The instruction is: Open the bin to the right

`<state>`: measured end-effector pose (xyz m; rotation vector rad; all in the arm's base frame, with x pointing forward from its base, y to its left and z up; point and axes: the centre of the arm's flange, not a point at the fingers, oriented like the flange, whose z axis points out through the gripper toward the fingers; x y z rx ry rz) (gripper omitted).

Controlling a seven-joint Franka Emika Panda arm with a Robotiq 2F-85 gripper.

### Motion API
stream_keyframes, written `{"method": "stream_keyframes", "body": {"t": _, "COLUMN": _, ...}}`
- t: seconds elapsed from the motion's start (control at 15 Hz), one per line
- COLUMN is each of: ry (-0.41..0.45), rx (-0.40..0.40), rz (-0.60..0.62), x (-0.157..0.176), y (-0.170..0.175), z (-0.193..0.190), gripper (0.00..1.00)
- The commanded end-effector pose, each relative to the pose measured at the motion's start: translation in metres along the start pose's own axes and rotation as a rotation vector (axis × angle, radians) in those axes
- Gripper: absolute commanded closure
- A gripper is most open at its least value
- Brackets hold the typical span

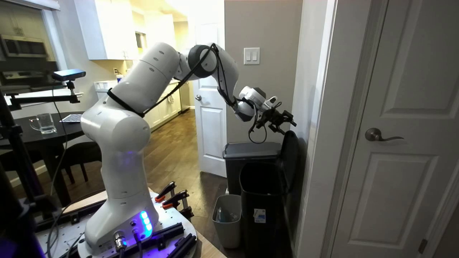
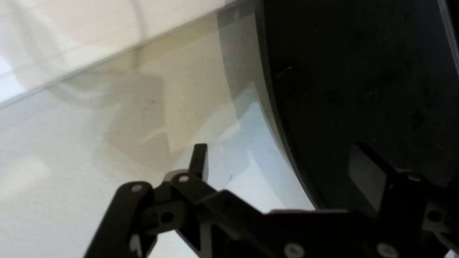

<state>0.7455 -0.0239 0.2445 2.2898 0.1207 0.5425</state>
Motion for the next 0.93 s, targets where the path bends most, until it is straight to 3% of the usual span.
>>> {"method": "stream_keyframes", "body": {"t": 0.0, "ry": -0.009, "rx": 0.021, "rz": 0.036, "x": -0.022, "y": 0.016, "z": -0.013, "gripper": 0.0}}
{"method": "stream_keyframes", "body": {"t": 0.87, "ry": -0.02, "rx": 0.014, "rz": 0.019, "x": -0.013, "y": 0.006, "z": -0.011, "gripper": 0.0}}
